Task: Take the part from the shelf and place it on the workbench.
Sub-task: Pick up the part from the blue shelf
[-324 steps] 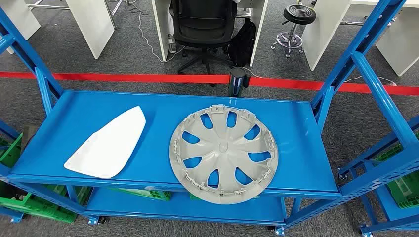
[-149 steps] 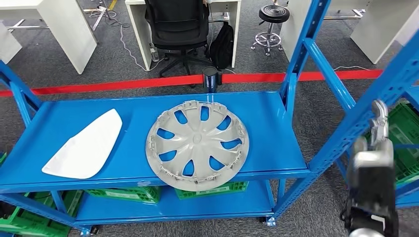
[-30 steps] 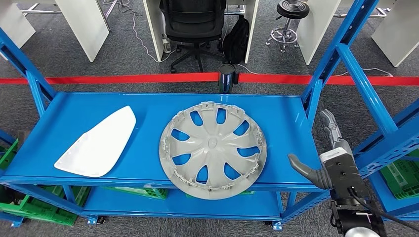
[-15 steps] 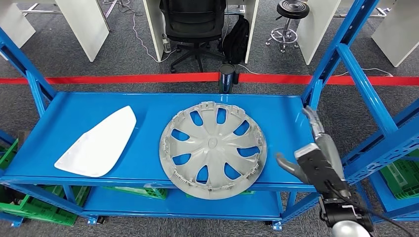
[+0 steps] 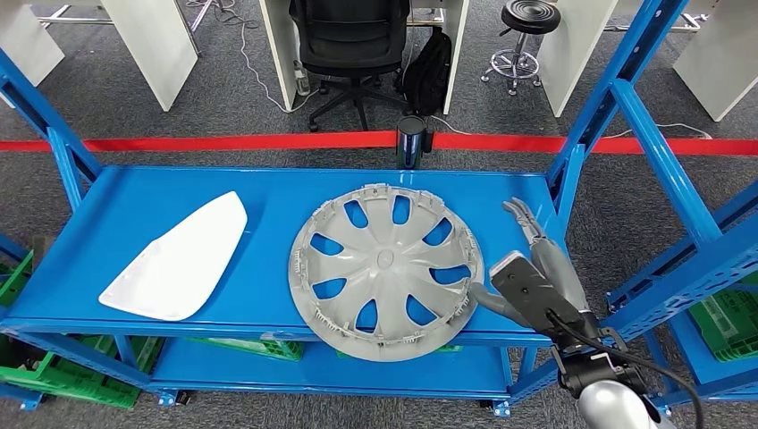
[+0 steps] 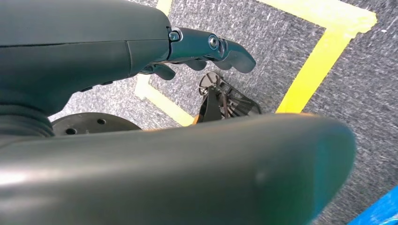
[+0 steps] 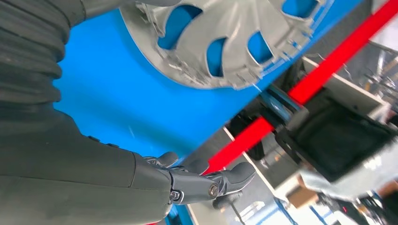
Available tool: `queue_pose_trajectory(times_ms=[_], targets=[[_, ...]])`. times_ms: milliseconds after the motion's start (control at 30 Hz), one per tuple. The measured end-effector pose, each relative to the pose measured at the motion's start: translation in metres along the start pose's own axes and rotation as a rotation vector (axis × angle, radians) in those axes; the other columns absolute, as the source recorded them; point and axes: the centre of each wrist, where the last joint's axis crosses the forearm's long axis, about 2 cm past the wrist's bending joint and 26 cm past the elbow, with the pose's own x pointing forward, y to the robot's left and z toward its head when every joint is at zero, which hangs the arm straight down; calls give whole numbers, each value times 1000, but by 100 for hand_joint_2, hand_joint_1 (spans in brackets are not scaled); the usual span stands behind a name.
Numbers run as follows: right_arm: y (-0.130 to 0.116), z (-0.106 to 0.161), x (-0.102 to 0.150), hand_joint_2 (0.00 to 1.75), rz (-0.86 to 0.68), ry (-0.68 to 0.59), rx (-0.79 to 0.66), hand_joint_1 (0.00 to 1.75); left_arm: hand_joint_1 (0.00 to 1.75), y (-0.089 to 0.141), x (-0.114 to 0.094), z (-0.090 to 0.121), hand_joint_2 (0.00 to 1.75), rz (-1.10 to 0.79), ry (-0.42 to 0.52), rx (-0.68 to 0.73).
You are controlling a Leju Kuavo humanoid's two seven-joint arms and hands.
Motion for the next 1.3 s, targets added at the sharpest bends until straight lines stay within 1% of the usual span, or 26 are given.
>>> queue_pose_trajectory(times_ms=[367,633,800,1033,1200,1300], targets=[[10,-13,1,175,-9,102,202,0,0,0,-1,0,0,-39,17,-10],[16,-26,4,175,8,106,257,0,0,3,1,-1,0,-63,9,-8],[14,-47,15,175,-18,81,242,0,0,7,2,-2,0,-64,3,4],[12,-78,36,175,-44,14,233,0,0,14,5,-3,0,-49,8,24],[20,-99,49,175,-61,-63,291,0,0,15,7,-4,0,-46,-4,12],[30,-108,53,175,-64,-83,321,0,0,12,12,-4,0,-49,-15,6]])
